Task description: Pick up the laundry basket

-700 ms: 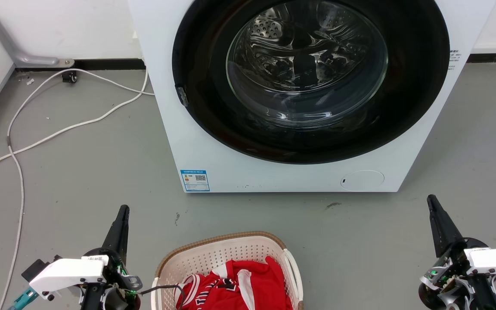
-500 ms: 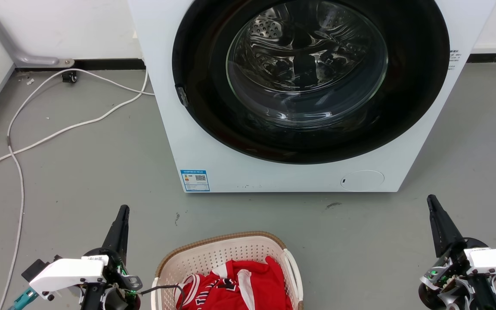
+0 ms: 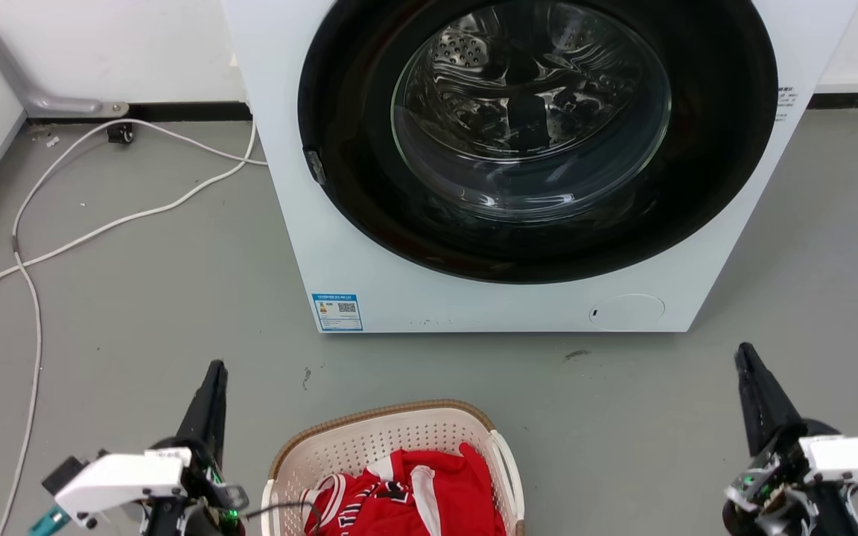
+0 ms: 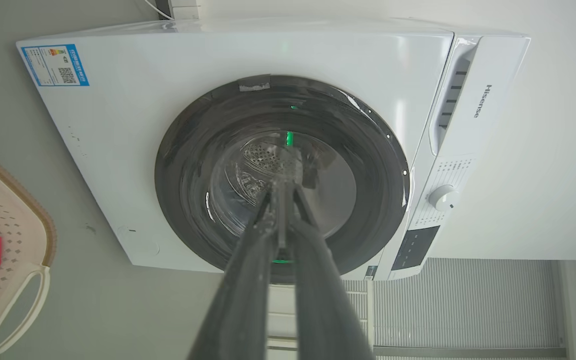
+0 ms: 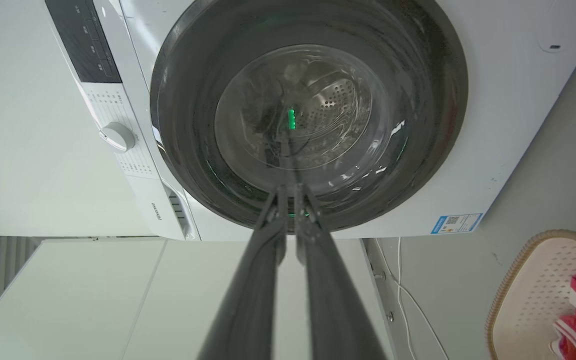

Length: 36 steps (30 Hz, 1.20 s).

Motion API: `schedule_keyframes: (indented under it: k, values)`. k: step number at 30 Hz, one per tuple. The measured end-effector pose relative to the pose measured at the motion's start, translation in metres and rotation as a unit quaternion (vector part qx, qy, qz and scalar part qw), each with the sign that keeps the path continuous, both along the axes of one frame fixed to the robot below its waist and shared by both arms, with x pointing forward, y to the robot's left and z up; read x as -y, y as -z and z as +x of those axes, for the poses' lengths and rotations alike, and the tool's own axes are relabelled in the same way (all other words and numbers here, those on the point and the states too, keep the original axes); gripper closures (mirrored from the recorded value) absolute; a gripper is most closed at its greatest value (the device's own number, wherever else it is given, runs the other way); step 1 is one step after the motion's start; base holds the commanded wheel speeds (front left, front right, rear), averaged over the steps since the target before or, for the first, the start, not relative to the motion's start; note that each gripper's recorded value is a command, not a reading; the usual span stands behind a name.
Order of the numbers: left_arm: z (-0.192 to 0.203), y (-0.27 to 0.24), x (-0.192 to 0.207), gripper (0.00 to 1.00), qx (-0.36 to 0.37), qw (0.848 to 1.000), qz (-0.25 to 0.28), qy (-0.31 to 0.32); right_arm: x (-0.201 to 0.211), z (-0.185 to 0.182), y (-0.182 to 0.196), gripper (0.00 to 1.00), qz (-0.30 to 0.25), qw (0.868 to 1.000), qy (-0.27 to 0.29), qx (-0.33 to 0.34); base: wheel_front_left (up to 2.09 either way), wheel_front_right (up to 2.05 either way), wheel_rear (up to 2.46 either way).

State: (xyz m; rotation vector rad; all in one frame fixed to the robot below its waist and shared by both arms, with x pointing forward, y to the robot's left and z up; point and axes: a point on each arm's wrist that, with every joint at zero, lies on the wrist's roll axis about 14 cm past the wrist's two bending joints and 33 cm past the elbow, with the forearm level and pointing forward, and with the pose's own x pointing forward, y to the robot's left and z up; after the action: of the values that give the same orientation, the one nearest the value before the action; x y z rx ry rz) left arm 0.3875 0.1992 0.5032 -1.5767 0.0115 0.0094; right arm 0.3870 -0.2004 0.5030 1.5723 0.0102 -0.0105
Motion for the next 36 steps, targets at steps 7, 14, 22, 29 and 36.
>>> schedule_keyframes:
  k: [7,14,22,29,36]
  values:
    - [-0.01,0.02,-0.001,0.0,-0.029,1.0,0.002,-0.009,0.002,-0.011,0.024,0.0,-0.004,0.999,0.01,-0.036,0.0,0.0,0.0]
    - [-0.009,0.016,-0.007,0.0,-0.027,0.998,0.05,-0.02,0.006,-0.01,0.019,0.0,-0.061,0.997,0.018,-0.031,0.0,0.0,0.0]
    - [-0.007,0.005,-0.011,0.0,-0.019,0.991,0.133,-0.03,0.006,-0.006,0.004,0.0,-0.159,0.987,0.019,-0.013,0.0,0.0,0.0]
    - [-0.006,-0.002,-0.008,0.0,-0.017,0.977,0.212,-0.03,-0.003,-0.005,-0.006,0.0,-0.256,0.967,0.009,0.004,0.0,0.0,0.0]
    - [-0.007,-0.003,-0.004,0.0,-0.022,0.957,0.288,-0.03,-0.011,-0.005,-0.012,0.0,-0.346,0.938,0.001,0.018,0.0,0.0,0.0]
